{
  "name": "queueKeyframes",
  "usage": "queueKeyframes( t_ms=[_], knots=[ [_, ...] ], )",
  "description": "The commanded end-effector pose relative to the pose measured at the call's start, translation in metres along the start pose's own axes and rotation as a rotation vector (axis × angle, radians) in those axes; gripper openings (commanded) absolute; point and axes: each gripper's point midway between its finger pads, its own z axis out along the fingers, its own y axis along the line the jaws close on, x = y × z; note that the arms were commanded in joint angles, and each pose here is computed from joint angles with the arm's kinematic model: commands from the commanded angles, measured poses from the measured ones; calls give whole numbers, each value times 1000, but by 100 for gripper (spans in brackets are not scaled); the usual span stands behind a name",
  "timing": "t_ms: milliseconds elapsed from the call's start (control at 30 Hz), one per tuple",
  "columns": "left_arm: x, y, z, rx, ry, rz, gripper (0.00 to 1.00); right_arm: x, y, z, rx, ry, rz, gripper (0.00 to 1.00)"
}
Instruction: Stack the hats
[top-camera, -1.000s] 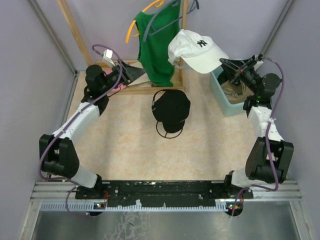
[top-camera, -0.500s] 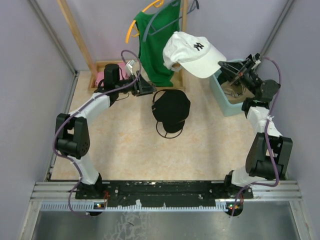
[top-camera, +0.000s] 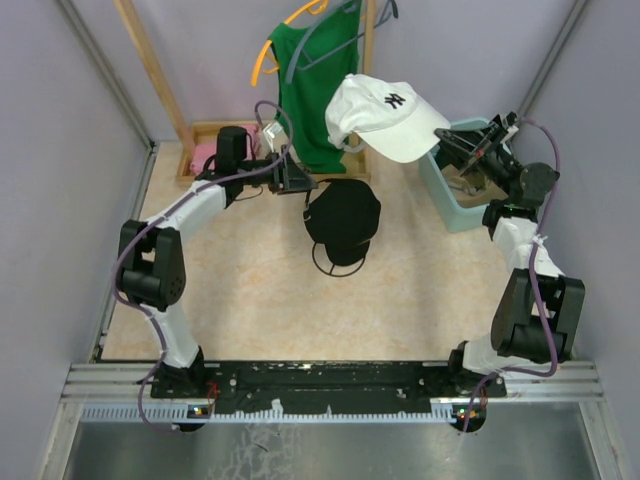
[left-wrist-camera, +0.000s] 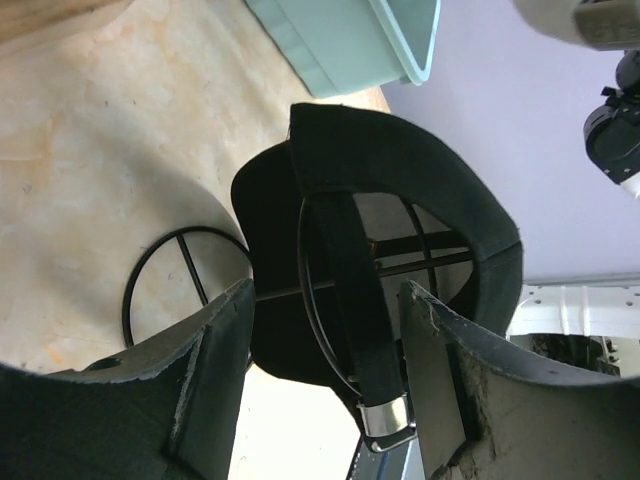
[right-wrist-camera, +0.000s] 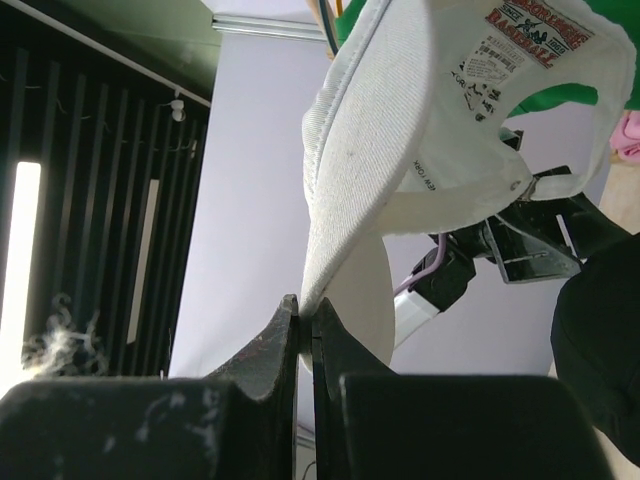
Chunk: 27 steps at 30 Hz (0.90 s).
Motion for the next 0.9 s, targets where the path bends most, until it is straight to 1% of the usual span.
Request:
queueKeyframes(
  t_ms=[0, 133, 200, 233, 267, 300, 333, 367, 400, 533, 600, 733, 867],
  knots=[
    [7, -1, 5, 18, 45, 30, 65, 13, 24, 0, -48, 22, -93, 0],
    [9, -2, 10, 20, 62, 32, 64, 12, 21, 0, -43, 20, -89, 0],
    [11, -1, 14, 18, 71, 32, 59, 12, 18, -1, -39, 18, -83, 0],
    [12, 0, 15, 17, 75, 28, 51, 11, 18, -1, -38, 18, -81, 0],
    [13, 2, 15, 14, 79, 20, 37, 12, 18, -1, -38, 20, -82, 0],
    [13, 3, 16, 8, 78, 16, 28, 13, 18, -1, -38, 23, -84, 0],
    [15, 6, 16, -1, 78, 10, 20, 13, 18, -1, -35, 26, -84, 0],
    [16, 8, 16, -14, 77, 3, 14, 14, 18, -1, -34, 30, -86, 0],
    [18, 11, 15, -27, 74, 1, 11, 15, 17, -2, -31, 36, -87, 0],
    [37, 29, 11, -73, 97, -48, 6, 20, 12, -1, -12, 68, -84, 0],
    [49, 42, 5, -111, 115, -102, 5, 27, 9, 3, -4, 99, -86, 0],
    [63, 60, -9, -179, 92, -160, 1, 38, 1, 9, -3, 156, -82, 0],
    [75, 63, -21, -215, 72, -194, 0, 46, -5, 11, -54, 210, -60, 0]
  ],
)
